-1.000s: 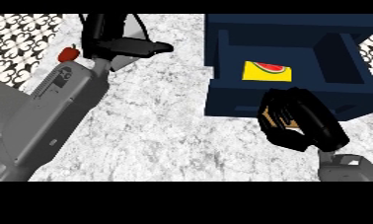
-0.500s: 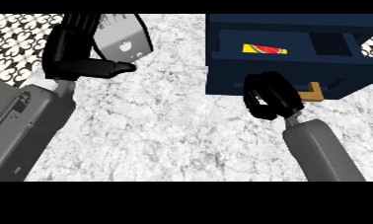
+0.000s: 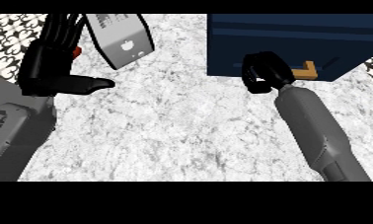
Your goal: Pick up the cup, place it into the drawer and close the drawer
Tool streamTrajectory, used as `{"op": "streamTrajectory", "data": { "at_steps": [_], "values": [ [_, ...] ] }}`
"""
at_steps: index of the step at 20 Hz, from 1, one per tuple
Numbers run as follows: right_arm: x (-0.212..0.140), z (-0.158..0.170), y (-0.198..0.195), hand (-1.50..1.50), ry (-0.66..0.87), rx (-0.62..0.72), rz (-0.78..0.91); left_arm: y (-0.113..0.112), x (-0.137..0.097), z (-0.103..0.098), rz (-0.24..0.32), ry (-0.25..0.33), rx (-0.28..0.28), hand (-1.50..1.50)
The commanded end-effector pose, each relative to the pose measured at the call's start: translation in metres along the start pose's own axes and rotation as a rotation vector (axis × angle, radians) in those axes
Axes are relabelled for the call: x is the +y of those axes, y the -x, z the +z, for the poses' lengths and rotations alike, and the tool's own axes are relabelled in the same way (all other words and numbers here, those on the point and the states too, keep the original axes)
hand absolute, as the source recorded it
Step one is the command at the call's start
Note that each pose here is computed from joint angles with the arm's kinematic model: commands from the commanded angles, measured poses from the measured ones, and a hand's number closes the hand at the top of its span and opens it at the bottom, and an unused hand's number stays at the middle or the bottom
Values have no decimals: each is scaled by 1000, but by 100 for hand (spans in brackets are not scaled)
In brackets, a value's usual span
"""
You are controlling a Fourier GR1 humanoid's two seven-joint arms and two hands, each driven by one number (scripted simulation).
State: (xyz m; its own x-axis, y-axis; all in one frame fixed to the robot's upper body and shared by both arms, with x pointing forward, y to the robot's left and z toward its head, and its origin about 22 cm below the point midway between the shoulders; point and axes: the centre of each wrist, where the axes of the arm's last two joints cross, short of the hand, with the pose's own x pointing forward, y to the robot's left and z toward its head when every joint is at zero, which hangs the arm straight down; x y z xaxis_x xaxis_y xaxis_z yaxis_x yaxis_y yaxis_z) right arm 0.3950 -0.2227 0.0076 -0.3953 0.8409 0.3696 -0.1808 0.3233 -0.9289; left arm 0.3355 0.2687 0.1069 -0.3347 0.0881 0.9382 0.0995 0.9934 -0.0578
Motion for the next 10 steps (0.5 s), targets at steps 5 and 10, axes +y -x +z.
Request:
{"op": "streamTrajectory", "data": {
  "at_steps": [5, 10],
  "values": [
    [-29, -22, 20, 150, -32, 84, -63, -7, 10, 2, 24, 35, 2, -150],
    [-51, -17, 36, 150, -32, 125, -91, 3, 11, 9, 36, 65, 5, -150]
  ]
}}
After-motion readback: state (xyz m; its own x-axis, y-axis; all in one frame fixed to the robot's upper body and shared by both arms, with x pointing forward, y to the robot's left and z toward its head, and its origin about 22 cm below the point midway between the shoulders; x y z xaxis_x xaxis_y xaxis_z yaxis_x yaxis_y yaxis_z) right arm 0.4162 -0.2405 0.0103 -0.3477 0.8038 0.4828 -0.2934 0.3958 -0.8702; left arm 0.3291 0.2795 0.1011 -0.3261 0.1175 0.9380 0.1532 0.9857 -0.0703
